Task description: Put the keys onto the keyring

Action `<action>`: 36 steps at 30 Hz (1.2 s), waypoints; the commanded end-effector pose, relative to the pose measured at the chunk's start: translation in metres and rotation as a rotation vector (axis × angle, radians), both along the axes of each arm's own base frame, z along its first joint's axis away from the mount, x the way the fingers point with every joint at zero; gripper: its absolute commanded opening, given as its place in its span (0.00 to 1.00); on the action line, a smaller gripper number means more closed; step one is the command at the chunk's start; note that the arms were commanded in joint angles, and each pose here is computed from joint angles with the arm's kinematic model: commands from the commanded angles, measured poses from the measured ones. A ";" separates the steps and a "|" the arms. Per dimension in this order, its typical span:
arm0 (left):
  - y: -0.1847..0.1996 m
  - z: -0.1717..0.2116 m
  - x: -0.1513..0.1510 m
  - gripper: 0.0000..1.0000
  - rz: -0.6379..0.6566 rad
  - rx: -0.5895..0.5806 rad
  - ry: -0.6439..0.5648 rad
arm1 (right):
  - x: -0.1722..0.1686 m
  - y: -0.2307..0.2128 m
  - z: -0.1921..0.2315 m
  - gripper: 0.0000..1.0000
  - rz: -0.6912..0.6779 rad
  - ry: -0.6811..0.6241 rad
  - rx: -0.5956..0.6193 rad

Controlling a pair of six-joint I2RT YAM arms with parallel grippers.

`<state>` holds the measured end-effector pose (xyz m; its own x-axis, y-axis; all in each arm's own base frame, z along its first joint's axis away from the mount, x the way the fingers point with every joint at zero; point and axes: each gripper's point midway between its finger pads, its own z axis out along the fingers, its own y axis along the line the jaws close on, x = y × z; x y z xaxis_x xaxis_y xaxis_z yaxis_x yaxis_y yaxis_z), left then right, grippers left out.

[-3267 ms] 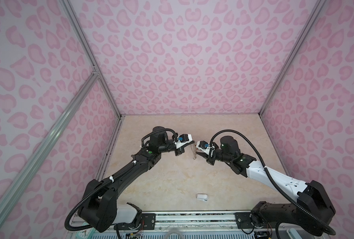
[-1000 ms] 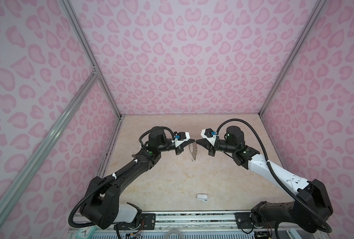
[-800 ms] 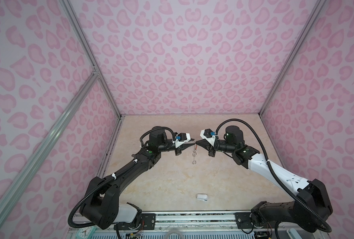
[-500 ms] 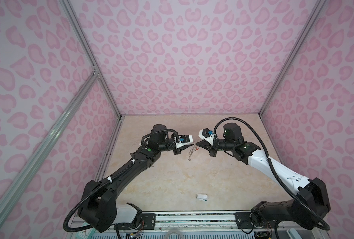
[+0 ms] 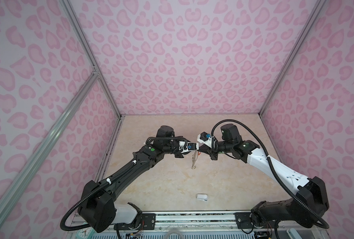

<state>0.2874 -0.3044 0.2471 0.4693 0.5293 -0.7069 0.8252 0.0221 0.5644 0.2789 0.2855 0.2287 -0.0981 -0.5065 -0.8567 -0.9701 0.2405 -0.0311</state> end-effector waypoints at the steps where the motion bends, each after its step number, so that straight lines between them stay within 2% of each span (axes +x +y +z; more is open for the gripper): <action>1: -0.002 -0.003 -0.002 0.26 -0.016 0.023 -0.007 | -0.004 0.001 0.000 0.00 0.022 0.005 0.000; 12: -0.008 -0.011 -0.010 0.18 -0.067 0.052 0.024 | -0.008 0.003 0.002 0.00 0.050 0.005 -0.008; 19: -0.011 -0.014 -0.013 0.03 -0.083 0.048 0.046 | -0.008 0.002 -0.001 0.00 0.057 -0.025 -0.043; 22: -0.012 -0.009 -0.009 0.03 -0.049 0.013 0.070 | -0.002 -0.003 -0.001 0.20 0.021 -0.065 -0.051; 24: -0.011 -0.003 -0.007 0.03 -0.038 -0.023 0.090 | 0.006 -0.009 -0.001 0.26 -0.037 -0.096 -0.034; 31: -0.010 0.010 0.003 0.03 0.010 -0.135 0.159 | 0.017 -0.020 -0.003 0.27 -0.172 -0.194 0.033; 36: -0.010 0.016 0.008 0.03 0.026 -0.190 0.184 | 0.020 -0.017 0.006 0.25 -0.211 -0.255 0.076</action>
<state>0.2926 -0.3094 0.2465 0.3067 0.4586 -0.8340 0.9125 0.1074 0.3947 0.2861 0.2647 0.2135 -0.0302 -0.4883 -0.8722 -0.9006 0.3919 -0.1882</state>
